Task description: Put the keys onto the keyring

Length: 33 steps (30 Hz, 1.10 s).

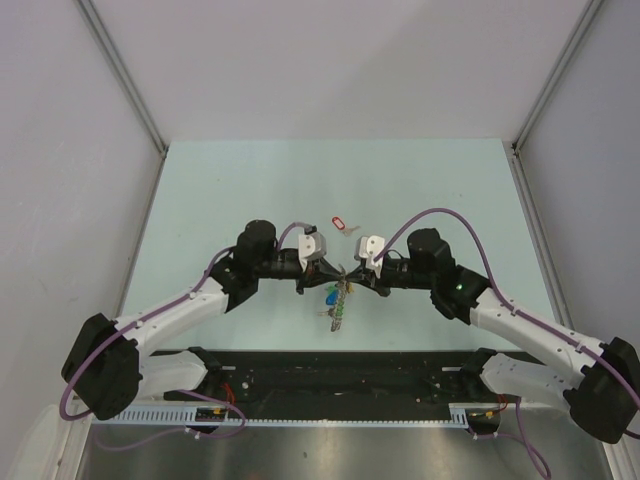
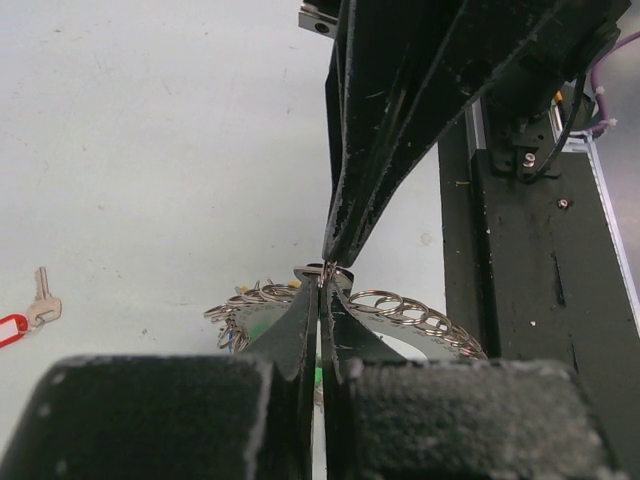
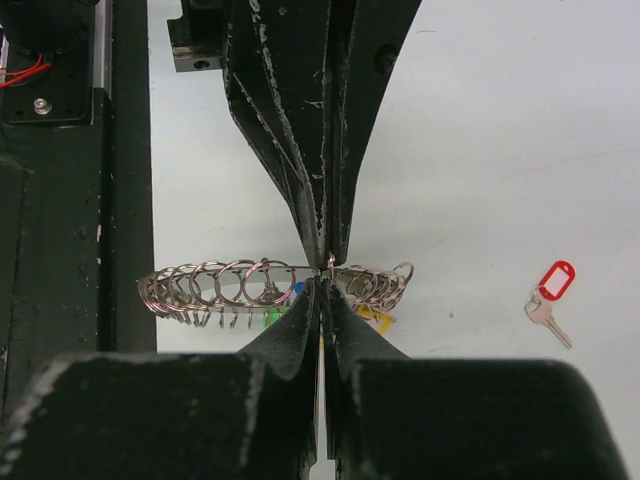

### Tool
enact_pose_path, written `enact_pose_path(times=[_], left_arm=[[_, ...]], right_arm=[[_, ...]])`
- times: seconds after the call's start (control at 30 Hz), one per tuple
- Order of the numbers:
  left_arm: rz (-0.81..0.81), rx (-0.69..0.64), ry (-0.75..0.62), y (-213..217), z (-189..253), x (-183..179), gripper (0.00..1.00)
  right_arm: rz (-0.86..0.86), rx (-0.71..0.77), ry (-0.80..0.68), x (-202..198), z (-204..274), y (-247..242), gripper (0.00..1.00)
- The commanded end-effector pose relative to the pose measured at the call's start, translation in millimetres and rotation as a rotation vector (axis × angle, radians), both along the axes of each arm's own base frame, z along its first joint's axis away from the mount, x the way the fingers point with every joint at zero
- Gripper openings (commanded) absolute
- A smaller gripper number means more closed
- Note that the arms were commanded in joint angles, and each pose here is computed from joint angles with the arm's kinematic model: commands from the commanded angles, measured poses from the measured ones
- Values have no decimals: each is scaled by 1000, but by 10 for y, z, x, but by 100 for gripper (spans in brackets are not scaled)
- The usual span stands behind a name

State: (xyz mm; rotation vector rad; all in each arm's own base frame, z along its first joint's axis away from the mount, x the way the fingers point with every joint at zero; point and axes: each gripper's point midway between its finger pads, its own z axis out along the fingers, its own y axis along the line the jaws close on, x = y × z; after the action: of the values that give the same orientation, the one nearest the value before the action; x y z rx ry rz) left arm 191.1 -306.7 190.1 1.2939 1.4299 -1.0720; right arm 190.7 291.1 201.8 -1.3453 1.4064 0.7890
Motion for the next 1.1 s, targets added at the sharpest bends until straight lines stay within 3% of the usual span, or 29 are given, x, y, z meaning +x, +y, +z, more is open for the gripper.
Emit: enact_pose_path(times=[0.0,0.37,0.53,1.0,1.07], left_arm=[[41,-71,-44,-71,298,94,0],[168,-85,57,-19,418,196,0],[199,-160,110,3,503,147,0],[251,-379,96,92,711,97,0],[248,-402,81,111,742,75,0]], right_arm=[[24,50,-73,-18,239,54,0],[-9,1,-78,13,141,20,0],[-23,-13,-74,37,100,12,0],[-26,39,-68,24,164,93,0],[-55,50,-74,54,168,74,10]])
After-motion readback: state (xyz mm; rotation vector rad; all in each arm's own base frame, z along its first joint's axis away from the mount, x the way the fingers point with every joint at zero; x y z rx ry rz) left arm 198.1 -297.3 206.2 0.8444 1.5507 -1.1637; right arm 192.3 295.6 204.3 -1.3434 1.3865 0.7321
